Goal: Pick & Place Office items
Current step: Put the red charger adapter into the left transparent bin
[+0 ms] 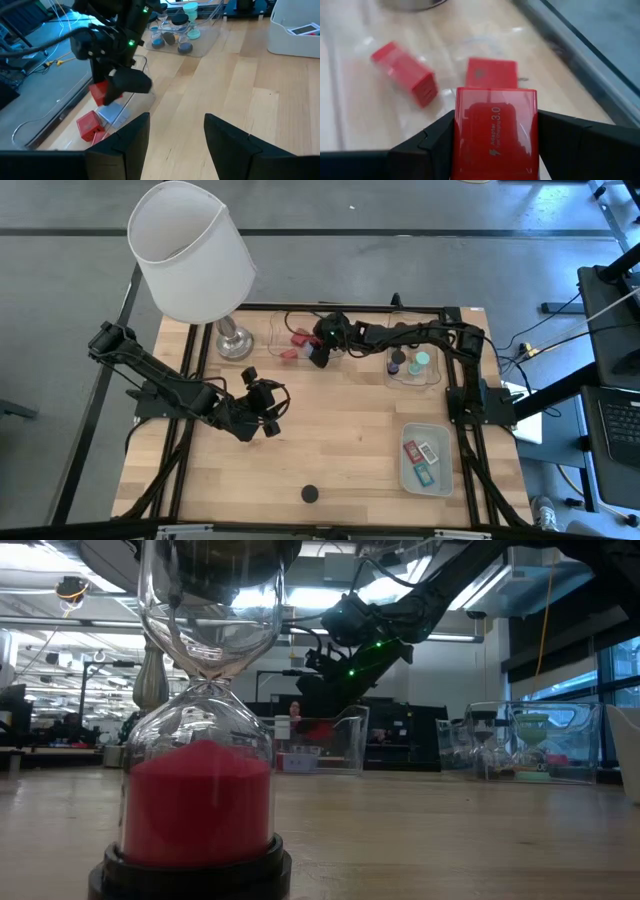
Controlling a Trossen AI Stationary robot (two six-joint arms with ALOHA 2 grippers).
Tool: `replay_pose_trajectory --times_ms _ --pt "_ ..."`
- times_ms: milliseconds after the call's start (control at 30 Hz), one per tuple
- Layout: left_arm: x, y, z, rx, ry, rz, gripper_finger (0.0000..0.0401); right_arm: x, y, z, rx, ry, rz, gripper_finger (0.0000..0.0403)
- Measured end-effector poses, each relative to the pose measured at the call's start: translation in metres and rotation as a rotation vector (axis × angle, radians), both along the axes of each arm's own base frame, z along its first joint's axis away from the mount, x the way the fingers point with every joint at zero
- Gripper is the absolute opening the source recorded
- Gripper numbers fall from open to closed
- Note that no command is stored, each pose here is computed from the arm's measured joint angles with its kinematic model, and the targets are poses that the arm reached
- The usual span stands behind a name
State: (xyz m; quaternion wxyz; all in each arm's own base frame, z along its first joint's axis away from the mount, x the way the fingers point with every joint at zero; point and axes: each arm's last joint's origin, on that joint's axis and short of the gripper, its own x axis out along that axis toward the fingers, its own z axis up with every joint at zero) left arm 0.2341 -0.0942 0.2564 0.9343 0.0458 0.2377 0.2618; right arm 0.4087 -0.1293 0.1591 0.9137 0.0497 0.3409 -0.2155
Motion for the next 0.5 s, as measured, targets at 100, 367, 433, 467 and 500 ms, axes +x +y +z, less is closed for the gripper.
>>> replay_pose_trajectory --times_ms 100,367,433,467,500 --pt "0.0 0.0 0.0 0.0 0.0 0.0 0.0185 0.001 0.0028 -0.0011 -0.047 0.027 0.085 0.0221" --pt "0.0 0.0 0.0 0.009 0.006 -0.004 0.0185 0.0036 0.0028 0.0021 -0.16 0.041 0.214 0.0221" --pt "0.0 0.0 0.0 0.019 0.013 -0.01 0.0184 0.0043 0.0028 0.0029 -0.193 0.044 0.253 0.0221" --pt "0.0 0.0 0.0 0.019 0.013 -0.01 0.0184 0.0045 0.003 0.0031 -0.213 0.05 0.283 0.0221" --pt "0.0 0.0 0.0 0.02 0.013 -0.011 0.0185 0.0047 0.0032 0.0034 -0.233 0.056 0.312 0.0221"
